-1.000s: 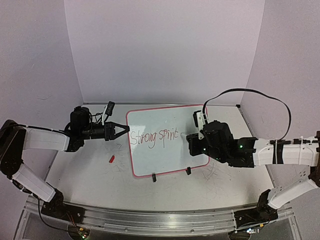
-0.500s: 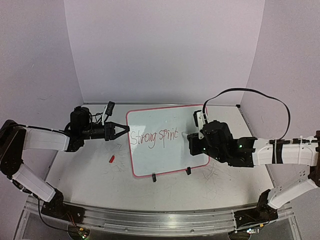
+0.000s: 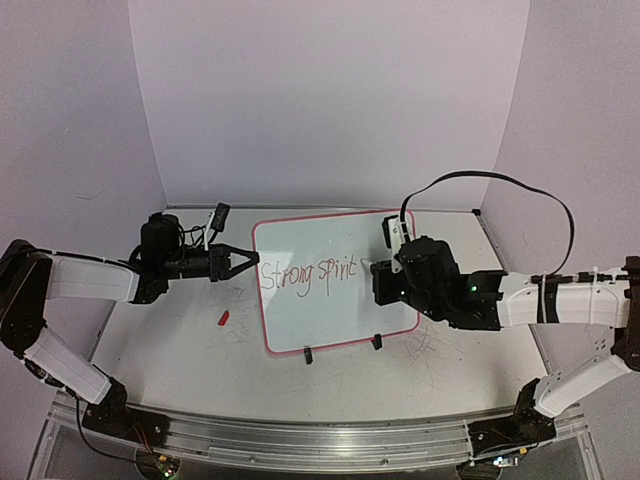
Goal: Write a sentence on the whiteboard
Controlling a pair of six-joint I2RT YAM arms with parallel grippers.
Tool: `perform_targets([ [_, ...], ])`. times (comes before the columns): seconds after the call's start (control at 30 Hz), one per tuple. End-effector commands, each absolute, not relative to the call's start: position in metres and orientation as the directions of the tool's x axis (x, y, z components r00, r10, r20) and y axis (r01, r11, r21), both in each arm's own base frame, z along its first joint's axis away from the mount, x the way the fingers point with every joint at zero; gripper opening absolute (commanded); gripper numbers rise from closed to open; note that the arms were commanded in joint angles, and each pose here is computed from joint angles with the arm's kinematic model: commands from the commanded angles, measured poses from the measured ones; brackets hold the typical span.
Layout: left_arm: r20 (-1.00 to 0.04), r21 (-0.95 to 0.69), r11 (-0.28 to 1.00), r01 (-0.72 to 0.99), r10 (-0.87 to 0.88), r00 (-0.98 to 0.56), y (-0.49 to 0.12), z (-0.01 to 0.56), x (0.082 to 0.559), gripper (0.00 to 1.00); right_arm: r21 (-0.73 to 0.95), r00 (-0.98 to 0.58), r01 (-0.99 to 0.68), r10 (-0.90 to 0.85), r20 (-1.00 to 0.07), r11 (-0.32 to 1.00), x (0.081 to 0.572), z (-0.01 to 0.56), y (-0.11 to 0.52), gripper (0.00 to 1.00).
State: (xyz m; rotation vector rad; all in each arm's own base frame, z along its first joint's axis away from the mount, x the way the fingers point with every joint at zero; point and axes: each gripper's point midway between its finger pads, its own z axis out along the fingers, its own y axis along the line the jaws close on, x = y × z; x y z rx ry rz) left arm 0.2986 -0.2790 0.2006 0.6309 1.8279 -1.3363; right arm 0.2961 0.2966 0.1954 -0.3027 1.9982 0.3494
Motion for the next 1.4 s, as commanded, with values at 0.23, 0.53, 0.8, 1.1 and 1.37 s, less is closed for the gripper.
perform_targets([
  [0.23,-0.825,-0.541,0.313,0.781,-0.013,-0.566,-0.290,0.202,0.298,0.00,0.129,-0.444,-0.309,-0.023,-0.896,0.942,0.300,0.195,0.288,0.00],
  [0.53,-0.823,-0.542,0.314,0.780,-0.013,-0.567,-0.291,0.202,0.298,0.00,0.162,-0.491,-0.309,-0.011,-0.871,0.937,0.290,0.182,0.283,0.00],
  [0.8,-0.823,-0.542,0.314,0.780,-0.012,-0.567,-0.291,0.202,0.298,0.00,0.164,-0.512,-0.308,-0.018,-0.859,0.937,0.289,0.172,0.284,0.00],
  [1.1,-0.824,-0.541,0.316,0.779,-0.011,-0.567,-0.290,0.201,0.298,0.00,0.172,-0.519,-0.311,-0.015,-0.855,0.935,0.289,0.173,0.287,0.00],
  [1.37,-0.823,-0.541,0.318,0.778,-0.010,-0.568,-0.290,0.201,0.298,0.00,0.184,-0.531,-0.303,-0.006,-0.847,0.935,0.286,0.169,0.284,0.00],
])
